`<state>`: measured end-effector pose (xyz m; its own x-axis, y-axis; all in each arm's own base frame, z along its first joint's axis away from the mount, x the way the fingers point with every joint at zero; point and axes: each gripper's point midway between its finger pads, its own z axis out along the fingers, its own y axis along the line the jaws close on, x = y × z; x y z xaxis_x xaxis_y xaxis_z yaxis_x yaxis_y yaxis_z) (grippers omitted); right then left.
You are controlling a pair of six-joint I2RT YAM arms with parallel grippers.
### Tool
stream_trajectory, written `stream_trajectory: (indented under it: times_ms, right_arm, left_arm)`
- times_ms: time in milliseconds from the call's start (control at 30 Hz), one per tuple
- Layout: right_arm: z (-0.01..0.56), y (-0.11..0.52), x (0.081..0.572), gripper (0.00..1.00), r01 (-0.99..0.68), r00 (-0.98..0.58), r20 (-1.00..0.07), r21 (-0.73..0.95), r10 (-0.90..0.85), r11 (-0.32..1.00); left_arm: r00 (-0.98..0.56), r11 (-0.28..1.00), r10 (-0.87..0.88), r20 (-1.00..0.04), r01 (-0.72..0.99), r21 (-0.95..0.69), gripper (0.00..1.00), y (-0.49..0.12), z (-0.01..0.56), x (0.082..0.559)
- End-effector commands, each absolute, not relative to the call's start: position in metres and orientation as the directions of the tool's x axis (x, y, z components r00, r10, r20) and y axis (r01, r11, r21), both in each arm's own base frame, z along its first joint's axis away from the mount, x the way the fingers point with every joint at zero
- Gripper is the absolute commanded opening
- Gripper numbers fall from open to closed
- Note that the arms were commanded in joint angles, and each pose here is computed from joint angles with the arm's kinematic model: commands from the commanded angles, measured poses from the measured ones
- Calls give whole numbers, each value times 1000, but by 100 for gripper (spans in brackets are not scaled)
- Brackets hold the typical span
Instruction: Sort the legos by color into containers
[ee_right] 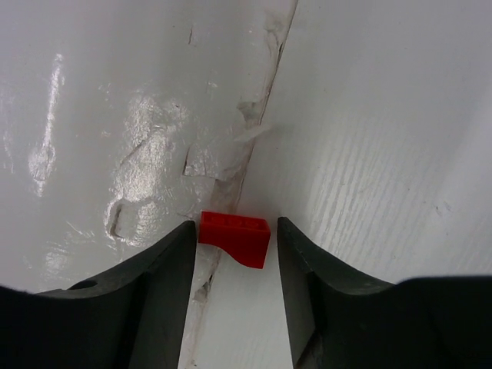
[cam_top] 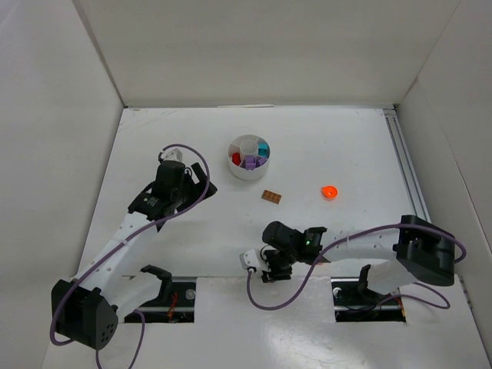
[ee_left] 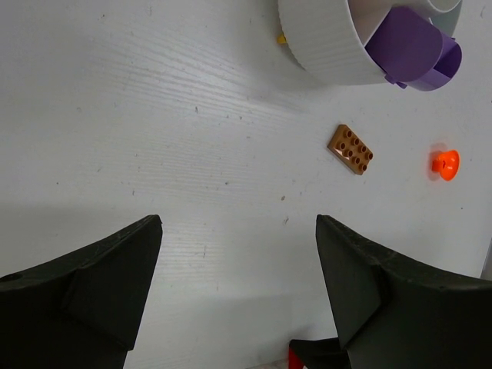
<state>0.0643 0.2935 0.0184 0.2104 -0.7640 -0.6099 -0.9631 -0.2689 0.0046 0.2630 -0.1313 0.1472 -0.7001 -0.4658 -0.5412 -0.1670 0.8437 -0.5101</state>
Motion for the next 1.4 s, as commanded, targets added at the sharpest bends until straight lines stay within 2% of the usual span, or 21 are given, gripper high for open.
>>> stream_trajectory:
  times_ms: [0,33,200,433,600,800,1000,1033,1167,1367]
  right_arm:
    - [11,304,73,50,-950,281,-615,-73,-737,-302]
    - [11,304,74,43,-947,292,-614,-79,-733,-310]
    - [13,305,75,32,-948,294,-615,-91,-731,-305]
    - [33,311,88,24,-952,301,-625,-157,-720,-261]
    - [79,331,117,22,-925,374,-607,-301,-702,-232]
    - [135,338,184,19,-892,409,-617,-424,-673,-154]
    - [222,355,284,18,-854,437,-712,-521,-550,-4]
    - [213,352,291,18,-863,425,-716,-505,-554,-9]
    - [264,366,329,18,-830,487,-750,-557,-448,30]
    - [274,376,375,18,-806,507,-730,-590,-457,49]
  left_arm:
    - [-691,840,-471,-548,-162,-518,78,-131,149,260]
    - [-691,840,-471,-548,-162,-518,78,-131,149,260]
    - [-692,844,-471,-548,-171,-509,77,-129,147,260]
    - [-682,840,-474,-556,-162,-518,77,-130,155,263]
    - [-677,842,-476,-561,-167,-513,77,-129,156,265]
    - [-675,832,-477,-562,-142,-536,77,-136,159,272]
    - [-686,843,-466,-559,-153,-515,77,-137,153,278]
    - [-682,842,-472,-559,-161,-515,77,-134,153,279]
    - [-669,835,-483,-565,-157,-527,77,-130,157,284]
    - [-674,836,-487,-555,-177,-519,77,-128,149,289]
